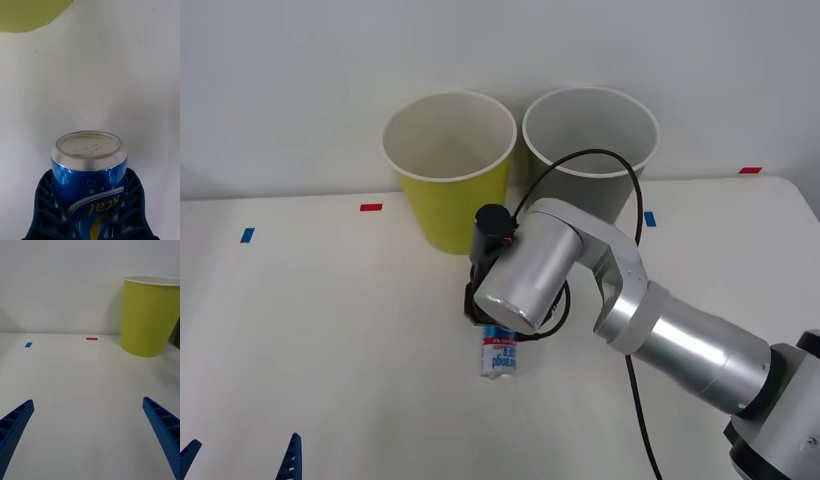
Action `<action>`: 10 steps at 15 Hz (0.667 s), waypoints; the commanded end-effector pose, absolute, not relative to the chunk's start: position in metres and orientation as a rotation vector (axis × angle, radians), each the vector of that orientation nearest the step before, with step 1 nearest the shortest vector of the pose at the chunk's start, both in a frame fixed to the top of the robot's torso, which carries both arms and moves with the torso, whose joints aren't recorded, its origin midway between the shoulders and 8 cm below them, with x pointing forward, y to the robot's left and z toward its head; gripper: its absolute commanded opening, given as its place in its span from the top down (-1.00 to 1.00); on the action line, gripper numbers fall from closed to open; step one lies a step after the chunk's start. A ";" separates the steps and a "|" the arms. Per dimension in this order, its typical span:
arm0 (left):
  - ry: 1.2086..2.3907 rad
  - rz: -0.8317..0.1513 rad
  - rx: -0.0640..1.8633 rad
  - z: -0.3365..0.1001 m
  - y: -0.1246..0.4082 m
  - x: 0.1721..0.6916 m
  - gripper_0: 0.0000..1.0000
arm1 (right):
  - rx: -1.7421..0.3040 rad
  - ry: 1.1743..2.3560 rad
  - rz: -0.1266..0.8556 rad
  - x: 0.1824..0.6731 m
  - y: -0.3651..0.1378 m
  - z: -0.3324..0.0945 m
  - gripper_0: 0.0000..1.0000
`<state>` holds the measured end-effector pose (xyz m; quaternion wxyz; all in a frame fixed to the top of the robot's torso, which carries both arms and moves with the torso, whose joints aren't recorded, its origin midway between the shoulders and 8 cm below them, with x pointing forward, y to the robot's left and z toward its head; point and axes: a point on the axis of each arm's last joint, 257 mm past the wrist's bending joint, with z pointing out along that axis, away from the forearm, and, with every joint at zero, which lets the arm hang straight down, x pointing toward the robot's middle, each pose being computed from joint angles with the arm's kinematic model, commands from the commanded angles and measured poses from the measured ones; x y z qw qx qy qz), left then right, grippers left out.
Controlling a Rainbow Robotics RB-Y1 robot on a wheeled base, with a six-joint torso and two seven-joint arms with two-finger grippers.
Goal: Put cans in the gray bin and PET bottles in the light green bin.
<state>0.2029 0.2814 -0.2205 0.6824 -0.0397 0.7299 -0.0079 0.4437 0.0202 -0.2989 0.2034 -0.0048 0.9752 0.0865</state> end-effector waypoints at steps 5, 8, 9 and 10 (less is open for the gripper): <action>1.637 -0.018 -0.089 -0.221 0.281 0.203 -1.00 | -0.163 2.573 0.357 0.442 0.014 -0.259 1.00; 1.637 -0.018 -0.089 -0.221 0.281 0.203 -1.00 | -0.256 2.465 0.401 0.441 0.005 -0.233 1.00; 1.637 -0.018 -0.089 -0.221 0.281 0.203 -1.00 | -0.289 2.430 0.411 0.438 0.000 -0.225 1.00; 1.637 -0.018 -0.089 -0.221 0.281 0.203 -1.00 | -0.321 2.388 0.405 0.438 -0.007 -0.216 1.00</action>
